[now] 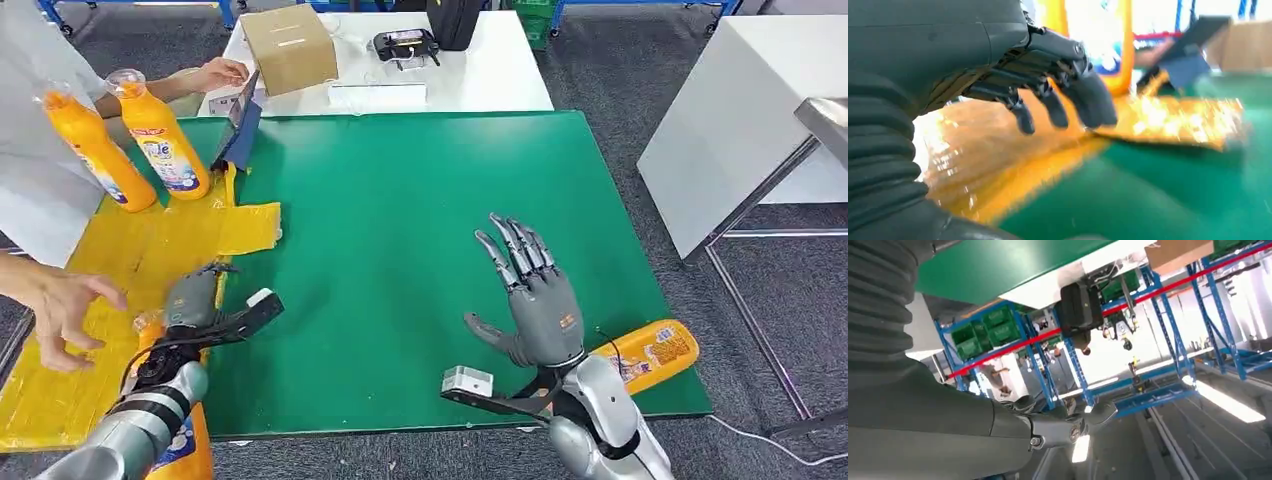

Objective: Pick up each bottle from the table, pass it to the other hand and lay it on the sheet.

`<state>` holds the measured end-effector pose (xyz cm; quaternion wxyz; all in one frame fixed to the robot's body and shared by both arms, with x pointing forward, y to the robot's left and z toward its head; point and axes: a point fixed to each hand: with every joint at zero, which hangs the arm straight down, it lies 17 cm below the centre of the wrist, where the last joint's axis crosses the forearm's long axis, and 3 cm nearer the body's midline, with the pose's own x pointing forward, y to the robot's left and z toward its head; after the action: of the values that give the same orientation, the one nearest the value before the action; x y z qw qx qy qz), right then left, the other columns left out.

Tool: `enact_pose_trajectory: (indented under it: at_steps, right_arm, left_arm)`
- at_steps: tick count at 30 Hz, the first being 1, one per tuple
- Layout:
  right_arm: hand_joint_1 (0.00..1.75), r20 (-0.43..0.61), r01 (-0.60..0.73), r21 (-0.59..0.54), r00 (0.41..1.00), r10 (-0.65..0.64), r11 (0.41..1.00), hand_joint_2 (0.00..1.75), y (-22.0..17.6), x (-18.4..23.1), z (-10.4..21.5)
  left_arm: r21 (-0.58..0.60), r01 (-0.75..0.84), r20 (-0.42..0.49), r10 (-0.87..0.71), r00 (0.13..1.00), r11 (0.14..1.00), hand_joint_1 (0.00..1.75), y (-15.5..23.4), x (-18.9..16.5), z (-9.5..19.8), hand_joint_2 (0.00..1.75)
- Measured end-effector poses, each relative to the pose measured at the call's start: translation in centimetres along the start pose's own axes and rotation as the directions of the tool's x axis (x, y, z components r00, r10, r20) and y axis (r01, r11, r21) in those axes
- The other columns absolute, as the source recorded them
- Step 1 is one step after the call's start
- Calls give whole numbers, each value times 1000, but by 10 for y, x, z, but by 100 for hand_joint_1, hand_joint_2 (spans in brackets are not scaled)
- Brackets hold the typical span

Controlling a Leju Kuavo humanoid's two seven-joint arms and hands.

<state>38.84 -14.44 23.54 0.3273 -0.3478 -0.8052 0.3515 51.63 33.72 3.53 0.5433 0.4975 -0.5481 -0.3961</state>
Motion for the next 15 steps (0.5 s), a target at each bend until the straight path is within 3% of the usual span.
enact_pose_trajectory:
  at_steps: [5, 9, 15]
  right_arm:
    - [0, -2, -37, -24, 999, 37, 999, 175, -5, -3, 1]
    - [0, -2, -57, 24, 998, 57, 998, 175, 4, -4, 5]
    - [0, 32, 135, 261, 988, -149, 956, 175, 40, -2, 39]
  left_arm:
    - [129, -76, 85, 66, 994, 989, 0, 29, 23, 6, 175]
    - [228, -181, 127, 155, 980, 957, 0, 56, 36, 14, 175]
    - [353, -426, 120, 411, 904, 833, 0, 96, 29, 34, 175]
